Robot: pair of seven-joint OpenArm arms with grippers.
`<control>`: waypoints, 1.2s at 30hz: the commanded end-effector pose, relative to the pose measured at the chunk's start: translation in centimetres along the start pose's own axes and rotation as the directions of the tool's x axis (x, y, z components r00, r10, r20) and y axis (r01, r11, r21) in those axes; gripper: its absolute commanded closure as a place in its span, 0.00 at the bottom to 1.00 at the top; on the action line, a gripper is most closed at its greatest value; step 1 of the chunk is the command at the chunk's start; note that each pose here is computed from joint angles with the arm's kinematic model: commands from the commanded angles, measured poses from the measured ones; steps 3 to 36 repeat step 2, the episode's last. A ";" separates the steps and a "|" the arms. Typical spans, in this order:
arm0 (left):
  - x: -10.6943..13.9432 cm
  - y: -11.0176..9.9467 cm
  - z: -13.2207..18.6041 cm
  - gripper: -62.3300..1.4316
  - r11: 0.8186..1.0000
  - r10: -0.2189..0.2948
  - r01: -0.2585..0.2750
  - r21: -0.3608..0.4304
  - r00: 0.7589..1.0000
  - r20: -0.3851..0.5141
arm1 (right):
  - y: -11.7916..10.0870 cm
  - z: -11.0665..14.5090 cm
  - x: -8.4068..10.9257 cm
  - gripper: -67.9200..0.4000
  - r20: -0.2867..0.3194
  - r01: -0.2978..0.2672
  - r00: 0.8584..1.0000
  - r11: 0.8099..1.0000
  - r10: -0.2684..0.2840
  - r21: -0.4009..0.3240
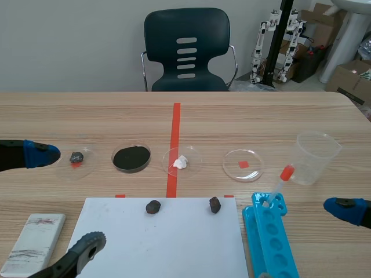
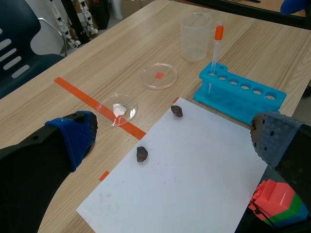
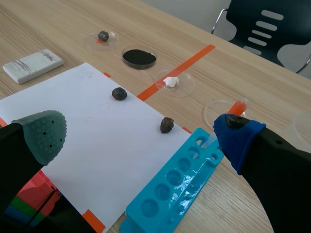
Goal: Return to the home posture
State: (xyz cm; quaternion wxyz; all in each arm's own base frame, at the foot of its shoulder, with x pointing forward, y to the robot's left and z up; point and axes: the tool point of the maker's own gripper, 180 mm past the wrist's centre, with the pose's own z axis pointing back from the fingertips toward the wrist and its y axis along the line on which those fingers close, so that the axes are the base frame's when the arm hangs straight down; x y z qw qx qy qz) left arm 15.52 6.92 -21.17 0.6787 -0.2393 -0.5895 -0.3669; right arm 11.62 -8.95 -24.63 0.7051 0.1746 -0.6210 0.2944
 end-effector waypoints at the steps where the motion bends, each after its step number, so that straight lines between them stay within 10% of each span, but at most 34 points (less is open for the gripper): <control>1: 0.6 0.0 -0.1 0.00 1.000 0.015 -0.015 0.005 0.999 0.033 | -0.2 -0.1 0.6 0.06 0.025 0.003 1.000 1.000 -0.003 -0.006; 36: 0.6 0.0 -0.1 0.00 1.000 0.015 -0.015 0.005 0.999 0.033 | -0.2 -0.1 0.6 0.06 0.025 0.003 1.000 1.000 -0.003 -0.006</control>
